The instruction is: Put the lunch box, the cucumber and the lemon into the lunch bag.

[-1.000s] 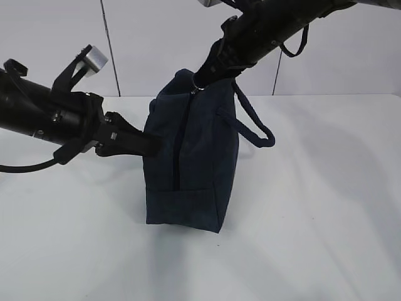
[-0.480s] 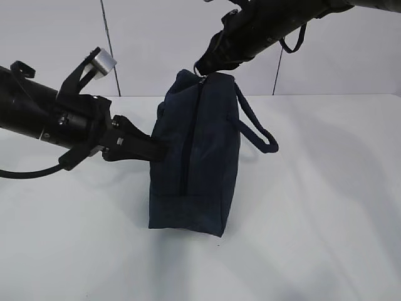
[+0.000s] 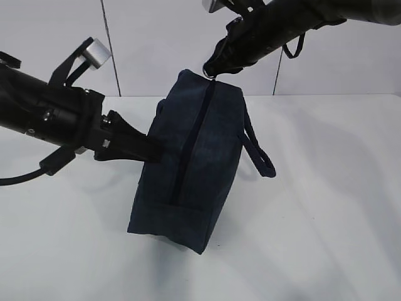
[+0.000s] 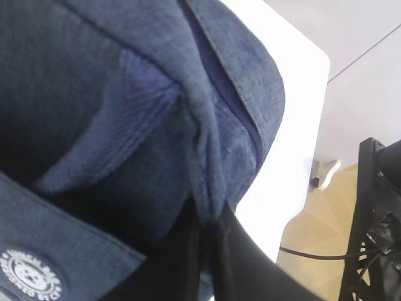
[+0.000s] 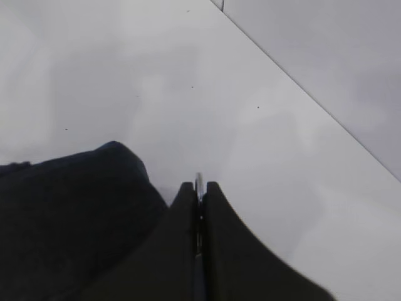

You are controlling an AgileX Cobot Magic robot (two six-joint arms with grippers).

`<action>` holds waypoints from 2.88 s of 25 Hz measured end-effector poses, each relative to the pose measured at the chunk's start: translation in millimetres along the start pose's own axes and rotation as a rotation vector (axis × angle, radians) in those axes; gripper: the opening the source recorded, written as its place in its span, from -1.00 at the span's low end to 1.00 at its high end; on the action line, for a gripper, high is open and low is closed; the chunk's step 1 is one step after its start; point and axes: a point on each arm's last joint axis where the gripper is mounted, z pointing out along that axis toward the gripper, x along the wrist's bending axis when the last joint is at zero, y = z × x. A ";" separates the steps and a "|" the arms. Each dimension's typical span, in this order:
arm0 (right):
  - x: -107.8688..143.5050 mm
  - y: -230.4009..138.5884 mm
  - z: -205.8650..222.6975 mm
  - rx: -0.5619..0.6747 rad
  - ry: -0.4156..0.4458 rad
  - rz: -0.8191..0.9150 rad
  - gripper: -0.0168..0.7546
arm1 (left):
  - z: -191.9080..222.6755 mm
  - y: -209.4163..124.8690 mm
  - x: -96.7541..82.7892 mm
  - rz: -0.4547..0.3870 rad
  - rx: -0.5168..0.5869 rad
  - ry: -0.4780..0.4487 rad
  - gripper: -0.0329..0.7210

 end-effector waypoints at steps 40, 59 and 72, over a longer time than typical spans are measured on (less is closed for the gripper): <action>-70.9 -120.1 64.9 -0.322 0.491 0.645 -0.94 | -6.1 1.2 -1.2 0.070 0.016 0.061 -0.92; -71.6 -118.3 64.2 -0.393 0.529 0.652 -0.94 | -13.2 10.9 8.5 -0.137 -0.110 0.140 0.17; -71.6 -118.3 64.2 -0.397 0.525 0.638 -0.94 | -43.9 87.9 9.2 -0.109 -0.258 0.226 0.50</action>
